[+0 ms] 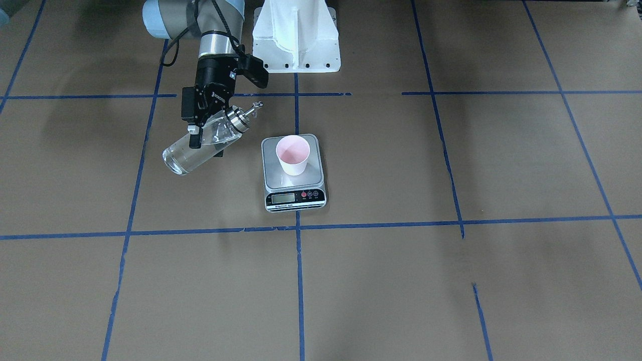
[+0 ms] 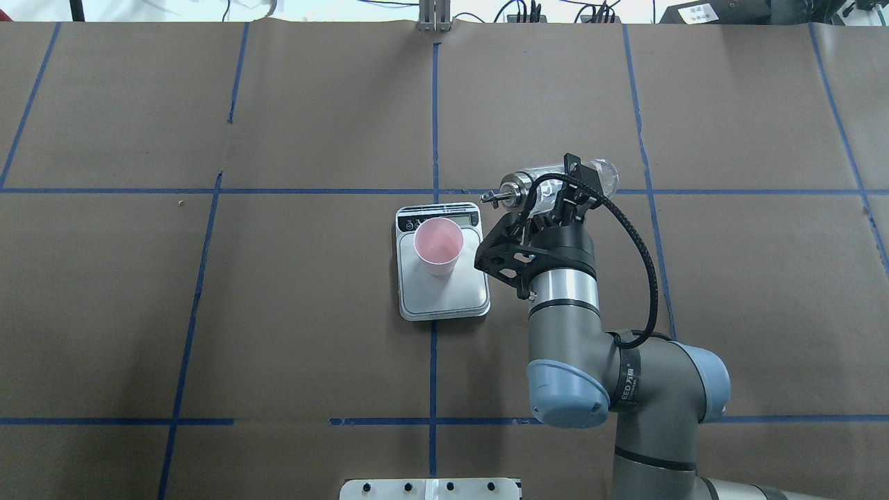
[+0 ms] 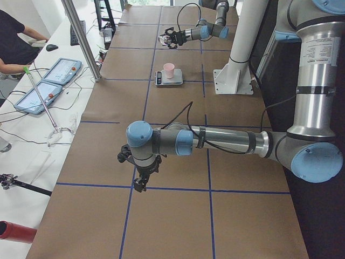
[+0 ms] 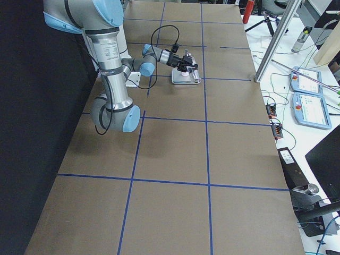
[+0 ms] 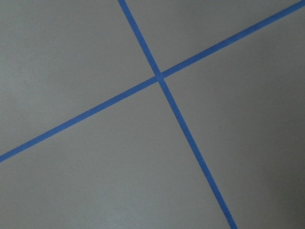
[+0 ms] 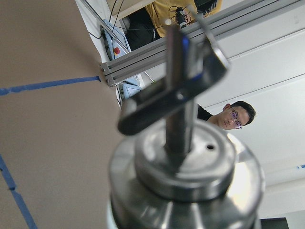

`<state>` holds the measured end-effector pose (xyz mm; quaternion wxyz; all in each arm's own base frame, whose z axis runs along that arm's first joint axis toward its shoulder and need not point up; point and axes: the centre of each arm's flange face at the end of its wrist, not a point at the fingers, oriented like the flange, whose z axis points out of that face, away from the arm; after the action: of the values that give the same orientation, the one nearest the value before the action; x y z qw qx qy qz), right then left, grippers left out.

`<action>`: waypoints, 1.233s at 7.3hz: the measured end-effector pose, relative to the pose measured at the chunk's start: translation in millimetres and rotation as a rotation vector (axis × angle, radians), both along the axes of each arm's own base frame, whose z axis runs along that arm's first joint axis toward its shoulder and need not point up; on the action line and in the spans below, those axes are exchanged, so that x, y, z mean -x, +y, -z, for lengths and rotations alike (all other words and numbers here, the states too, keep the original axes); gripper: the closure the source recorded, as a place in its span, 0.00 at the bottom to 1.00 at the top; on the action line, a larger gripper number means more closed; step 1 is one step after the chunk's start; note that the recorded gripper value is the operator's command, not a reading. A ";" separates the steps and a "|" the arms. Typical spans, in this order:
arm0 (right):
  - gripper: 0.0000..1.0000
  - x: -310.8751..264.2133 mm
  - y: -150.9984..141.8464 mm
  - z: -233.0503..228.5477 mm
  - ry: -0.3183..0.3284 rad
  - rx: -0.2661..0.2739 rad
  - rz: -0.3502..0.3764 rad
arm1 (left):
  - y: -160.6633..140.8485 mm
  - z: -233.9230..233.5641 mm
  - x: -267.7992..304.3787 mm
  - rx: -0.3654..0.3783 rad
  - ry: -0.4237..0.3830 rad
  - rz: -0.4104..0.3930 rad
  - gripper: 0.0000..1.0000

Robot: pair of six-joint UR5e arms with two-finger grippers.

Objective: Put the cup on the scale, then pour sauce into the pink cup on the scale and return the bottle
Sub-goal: 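Tilt the bottle spout over the pink cup with the right gripper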

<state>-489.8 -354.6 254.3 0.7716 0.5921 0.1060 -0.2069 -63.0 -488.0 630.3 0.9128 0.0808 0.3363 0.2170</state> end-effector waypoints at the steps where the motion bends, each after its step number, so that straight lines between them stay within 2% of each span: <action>1: 1.00 5.8 -2.2 -7.4 0.035 -0.006 -0.010 | -0.3 0.5 0.0 0.000 -0.001 0.001 0.00; 9: 1.00 43.6 -18.3 -12.4 0.347 -0.070 -0.036 | 0.6 -3.1 0.1 0.010 -0.001 0.001 0.00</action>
<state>-533.4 -372.9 266.6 0.7244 0.5718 0.2552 -0.2884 -63.1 -487.4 633.4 0.9135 0.0764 0.3367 0.2149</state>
